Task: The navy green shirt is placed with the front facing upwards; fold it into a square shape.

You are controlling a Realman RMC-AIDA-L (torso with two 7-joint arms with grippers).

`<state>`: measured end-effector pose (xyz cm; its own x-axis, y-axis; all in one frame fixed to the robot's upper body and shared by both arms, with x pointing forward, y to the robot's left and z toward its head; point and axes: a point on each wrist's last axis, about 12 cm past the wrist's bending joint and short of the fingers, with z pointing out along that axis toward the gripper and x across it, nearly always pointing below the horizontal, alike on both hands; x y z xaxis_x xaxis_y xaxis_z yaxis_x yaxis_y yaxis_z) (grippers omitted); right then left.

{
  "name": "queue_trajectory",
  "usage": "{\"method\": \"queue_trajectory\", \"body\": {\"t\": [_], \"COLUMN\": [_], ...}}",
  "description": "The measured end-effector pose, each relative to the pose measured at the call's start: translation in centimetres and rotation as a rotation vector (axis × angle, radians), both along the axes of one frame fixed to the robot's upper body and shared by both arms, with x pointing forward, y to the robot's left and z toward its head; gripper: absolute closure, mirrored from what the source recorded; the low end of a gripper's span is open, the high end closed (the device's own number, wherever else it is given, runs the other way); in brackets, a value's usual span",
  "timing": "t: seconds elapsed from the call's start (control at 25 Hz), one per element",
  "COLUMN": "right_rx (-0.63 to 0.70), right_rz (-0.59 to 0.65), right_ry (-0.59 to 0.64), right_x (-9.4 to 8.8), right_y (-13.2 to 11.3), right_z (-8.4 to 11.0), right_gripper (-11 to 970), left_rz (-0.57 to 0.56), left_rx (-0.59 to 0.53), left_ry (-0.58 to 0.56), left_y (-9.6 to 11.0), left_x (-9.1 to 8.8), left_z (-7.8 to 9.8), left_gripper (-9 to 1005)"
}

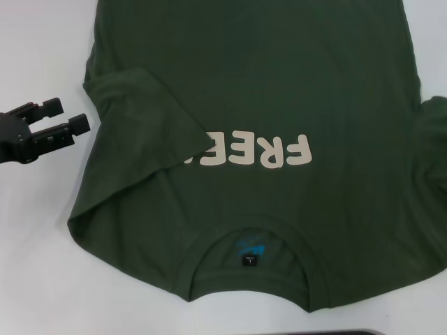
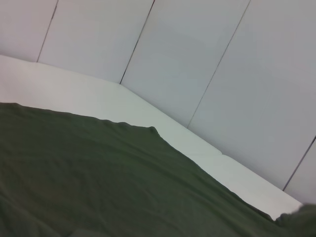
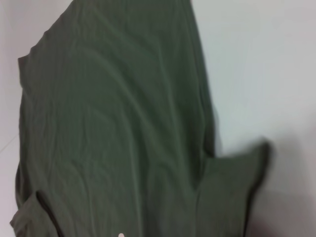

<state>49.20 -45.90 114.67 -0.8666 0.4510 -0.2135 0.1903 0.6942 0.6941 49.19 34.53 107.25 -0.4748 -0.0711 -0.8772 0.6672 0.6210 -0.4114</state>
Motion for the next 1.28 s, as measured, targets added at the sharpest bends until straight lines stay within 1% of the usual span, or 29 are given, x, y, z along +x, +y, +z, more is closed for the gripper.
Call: {"method": "queue_trajectory", "body": {"t": [0.16,0.36,0.52,0.72,0.84,0.96,1.08,1.28], "right_rx": [0.017,0.094,0.128,0.158,0.174,0.18,0.185,0.213], "right_rz": [0.036,0.142,0.186,0.205,0.212,0.211,0.202,0.182], "right_ry": [-0.005,-0.034,-0.034,-0.043,-0.04,-0.042,-0.055,-0.1], "right_x": [0.4,1.5,2.6,3.9,4.4,4.7,4.9,5.3], "right_y": [0.7,3.1,4.8,6.5,7.4,7.9,8.2,8.4], "right_z": [0.1,0.6,0.3,-0.8,-1.8,-2.4,-2.6,-2.3], "right_gripper": [925,925,925,926,926,926,925,923], "left_rz": [-0.003,-0.004,0.0,0.002,0.004,0.004,0.004,0.004], "left_rx": [-0.003,-0.005,-0.004,-0.004,-0.005,-0.007,-0.009,-0.011], "left_ry": [0.0,0.001,0.002,0.003,0.003,0.001,0.0,-0.003], "left_y": [-0.1,-0.1,-0.2,-0.2,-0.1,-0.1,-0.1,-0.2], "left_x": [0.0,-0.1,-0.2,-0.3,-0.4,-0.4,-0.4,-0.3], "left_z": [0.0,0.0,-0.2,-0.3,-0.3,-0.3,-0.2,-0.2], "left_gripper": [154,154,154,154,154,154,154,154]}}
